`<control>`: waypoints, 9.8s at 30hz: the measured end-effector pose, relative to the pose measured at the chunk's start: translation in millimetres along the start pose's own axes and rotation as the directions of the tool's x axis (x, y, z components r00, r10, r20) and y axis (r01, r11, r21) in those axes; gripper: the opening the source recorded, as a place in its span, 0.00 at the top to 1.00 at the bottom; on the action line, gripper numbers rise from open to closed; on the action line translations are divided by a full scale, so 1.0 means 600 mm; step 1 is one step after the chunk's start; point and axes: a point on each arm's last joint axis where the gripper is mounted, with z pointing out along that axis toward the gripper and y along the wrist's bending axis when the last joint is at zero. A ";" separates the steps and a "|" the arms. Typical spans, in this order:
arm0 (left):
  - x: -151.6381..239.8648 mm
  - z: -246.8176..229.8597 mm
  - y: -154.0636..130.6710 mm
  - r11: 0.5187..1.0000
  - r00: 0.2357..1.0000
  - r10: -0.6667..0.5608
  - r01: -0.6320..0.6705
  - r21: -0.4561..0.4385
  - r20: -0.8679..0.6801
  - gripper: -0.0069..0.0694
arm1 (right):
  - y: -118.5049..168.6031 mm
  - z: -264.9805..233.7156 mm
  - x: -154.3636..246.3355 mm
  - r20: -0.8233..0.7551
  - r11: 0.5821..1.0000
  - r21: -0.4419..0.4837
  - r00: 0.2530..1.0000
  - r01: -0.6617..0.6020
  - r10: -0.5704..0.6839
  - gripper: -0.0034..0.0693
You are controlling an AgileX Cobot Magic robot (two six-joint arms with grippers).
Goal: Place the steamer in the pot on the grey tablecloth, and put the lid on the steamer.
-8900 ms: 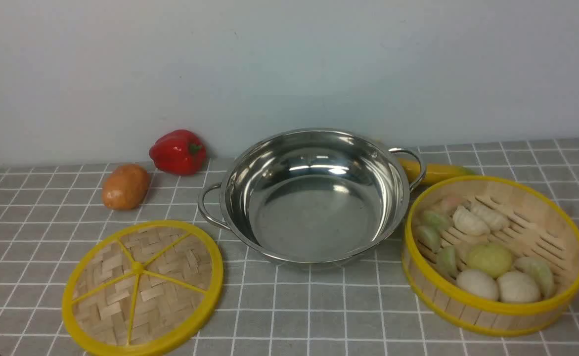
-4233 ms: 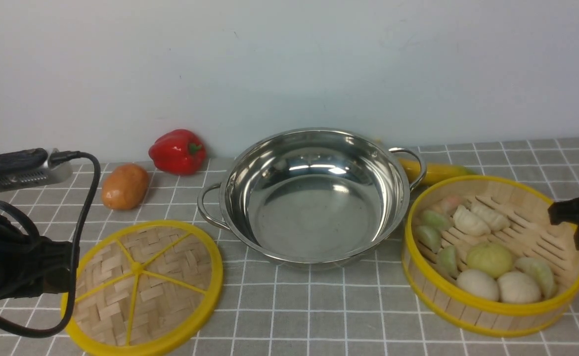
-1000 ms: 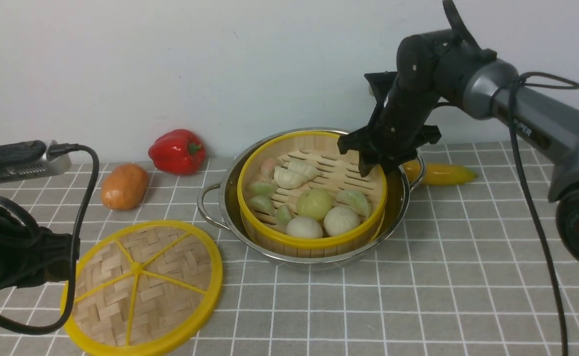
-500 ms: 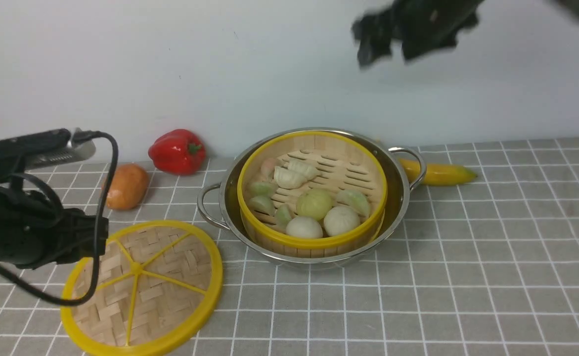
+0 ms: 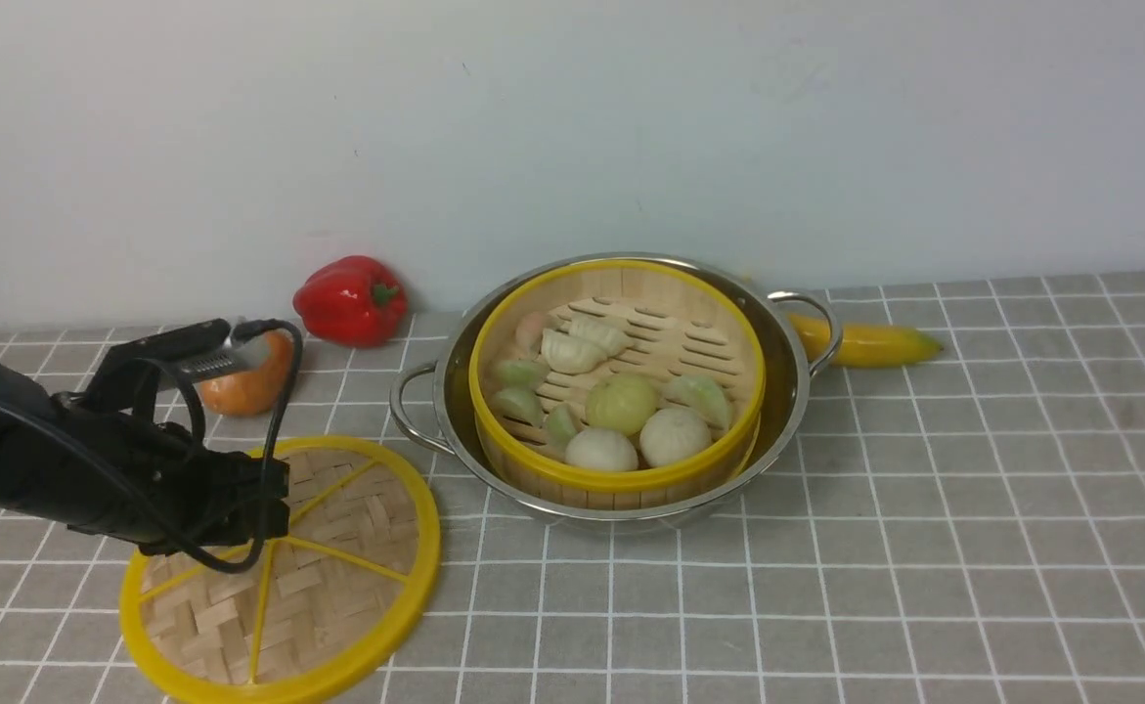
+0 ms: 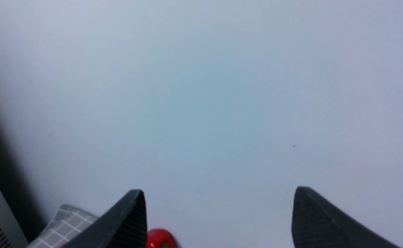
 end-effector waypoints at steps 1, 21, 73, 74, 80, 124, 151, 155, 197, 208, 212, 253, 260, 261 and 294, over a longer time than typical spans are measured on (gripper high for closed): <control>-0.001 0.001 0.001 1.000 1.000 0.001 -0.001 -0.003 0.007 0.59 | 0.003 -0.019 -0.001 0.015 1.000 -0.002 1.000 0.002 -0.002 0.21; -0.001 0.028 -0.001 0.998 0.998 0.059 -0.059 -0.026 -0.013 0.76 | 0.002 -0.086 0.063 -0.080 1.000 0.012 0.997 -0.009 0.010 0.21; -0.176 0.099 -0.401 0.779 0.777 0.626 -0.625 -0.046 0.057 0.77 | 0.007 -0.092 0.063 -0.075 0.997 -0.016 0.995 -0.071 0.070 0.21; -0.176 0.100 -0.401 0.779 0.777 0.627 -0.625 -0.047 0.058 0.77 | 0.007 -0.092 0.063 -0.075 0.997 -0.016 0.995 -0.071 0.070 0.21; -0.179 0.101 -0.402 0.781 0.778 0.624 -0.622 -0.049 0.077 0.77 | 0.007 -0.092 0.063 -0.075 0.997 -0.016 0.995 -0.071 0.070 0.21; -0.183 0.103 -0.385 0.809 0.808 0.588 -0.587 -0.036 0.049 0.77 | 0.008 -0.092 0.063 -0.076 0.997 -0.021 0.994 -0.074 0.073 0.21; -0.178 0.118 -0.387 0.762 0.761 0.648 -0.648 -0.005 0.039 0.63 | 0.009 -0.092 0.063 -0.076 0.997 -0.024 0.994 -0.076 0.074 0.21; -0.184 0.079 -0.393 0.742 0.741 0.670 -0.670 -0.023 0.043 0.34 | 0.009 -0.092 0.063 -0.076 0.997 -0.024 0.994 -0.076 0.074 0.21; 0.300 -0.358 -0.144 0.839 0.732 0.544 -0.485 -0.246 0.411 0.93 | -0.099 -0.161 0.533 -0.249 0.967 0.227 0.967 0.119 -0.060 0.87; 0.306 -0.347 -0.141 0.860 0.742 0.510 -0.457 -0.228 0.436 0.92 | -0.094 -0.161 0.533 -0.238 0.976 0.204 0.971 0.078 -0.028 0.86; 0.306 -0.347 -0.140 0.859 0.741 0.511 -0.457 -0.230 0.436 0.91 | -0.094 -0.161 0.533 -0.238 0.976 0.205 0.971 0.076 -0.026 0.85; 0.385 -0.190 -0.041 0.897 0.574 0.377 -0.029 -0.442 0.727 0.81 | -0.094 -0.160 0.534 -0.238 0.976 0.204 0.971 0.078 -0.027 0.67; 0.385 -0.190 -0.041 0.897 0.574 0.377 -0.029 -0.442 0.727 0.80 | -0.094 -0.160 0.534 -0.238 0.976 0.204 0.971 0.078 -0.027 0.64; 0.385 -0.190 -0.041 0.897 0.574 0.377 -0.029 -0.442 0.727 0.80 | -0.094 -0.160 0.534 -0.238 0.976 0.204 0.971 0.078 -0.027 0.64; 0.384 -0.190 -0.041 0.897 0.573 0.377 -0.029 -0.442 0.728 0.73 | -0.157 -0.137 0.698 0.171 0.860 0.509 0.982 -0.018 -0.081 0.62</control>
